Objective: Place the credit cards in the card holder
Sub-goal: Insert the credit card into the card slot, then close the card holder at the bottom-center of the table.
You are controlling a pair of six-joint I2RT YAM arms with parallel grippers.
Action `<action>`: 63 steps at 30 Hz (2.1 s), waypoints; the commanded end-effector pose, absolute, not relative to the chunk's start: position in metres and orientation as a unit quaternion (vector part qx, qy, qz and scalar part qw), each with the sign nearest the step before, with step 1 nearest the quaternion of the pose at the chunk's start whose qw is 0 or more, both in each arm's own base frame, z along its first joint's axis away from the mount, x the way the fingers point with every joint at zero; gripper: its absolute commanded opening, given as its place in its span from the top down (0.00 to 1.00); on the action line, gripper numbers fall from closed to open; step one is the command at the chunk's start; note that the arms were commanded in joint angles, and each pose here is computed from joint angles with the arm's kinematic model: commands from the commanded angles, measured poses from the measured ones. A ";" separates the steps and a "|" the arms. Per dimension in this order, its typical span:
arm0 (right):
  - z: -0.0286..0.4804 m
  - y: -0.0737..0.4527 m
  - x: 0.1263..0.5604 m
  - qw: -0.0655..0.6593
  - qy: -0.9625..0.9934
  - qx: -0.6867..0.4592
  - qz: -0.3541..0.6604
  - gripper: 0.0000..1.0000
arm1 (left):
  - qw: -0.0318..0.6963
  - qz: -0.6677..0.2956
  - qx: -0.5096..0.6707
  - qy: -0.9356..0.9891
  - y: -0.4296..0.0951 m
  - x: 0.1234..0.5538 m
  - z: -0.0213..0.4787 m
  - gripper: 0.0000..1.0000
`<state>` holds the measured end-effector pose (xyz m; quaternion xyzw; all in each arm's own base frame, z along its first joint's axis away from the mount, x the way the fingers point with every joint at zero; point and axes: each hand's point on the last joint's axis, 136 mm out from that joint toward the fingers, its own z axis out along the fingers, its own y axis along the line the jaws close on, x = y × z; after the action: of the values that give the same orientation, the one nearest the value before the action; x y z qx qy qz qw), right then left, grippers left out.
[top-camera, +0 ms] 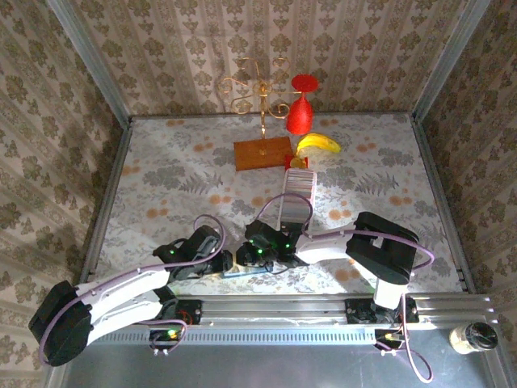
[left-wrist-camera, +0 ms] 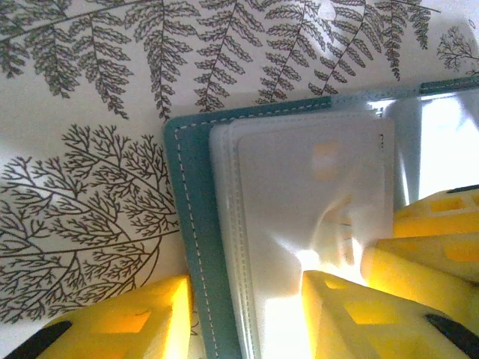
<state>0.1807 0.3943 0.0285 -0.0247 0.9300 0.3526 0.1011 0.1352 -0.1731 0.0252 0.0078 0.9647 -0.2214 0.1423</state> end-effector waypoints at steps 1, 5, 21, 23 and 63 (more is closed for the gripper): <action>0.032 0.382 0.175 0.108 0.938 -0.037 0.326 0.80 | 0.133 -0.222 -0.001 0.966 -0.167 0.130 0.025 0.57; 0.038 0.373 0.177 0.122 0.941 -0.039 0.314 0.80 | 0.133 -0.221 0.000 0.966 -0.165 0.129 0.027 0.54; -0.009 0.353 0.176 0.100 0.961 -0.020 0.256 1.00 | 0.111 -0.244 -0.007 0.963 -0.177 0.121 0.021 0.50; -0.011 0.352 0.175 0.100 0.961 -0.018 0.257 1.00 | 0.108 -0.252 -0.009 0.962 -0.181 0.121 0.021 0.50; 0.055 0.304 0.201 0.216 0.960 -0.016 0.177 0.77 | 0.153 -0.211 -0.011 0.965 -0.166 0.134 0.053 0.96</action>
<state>0.1948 0.3378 0.0532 -0.0165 0.9481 0.2576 0.1855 0.1390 -0.1827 0.0590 -0.0299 0.9511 -0.2638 0.1580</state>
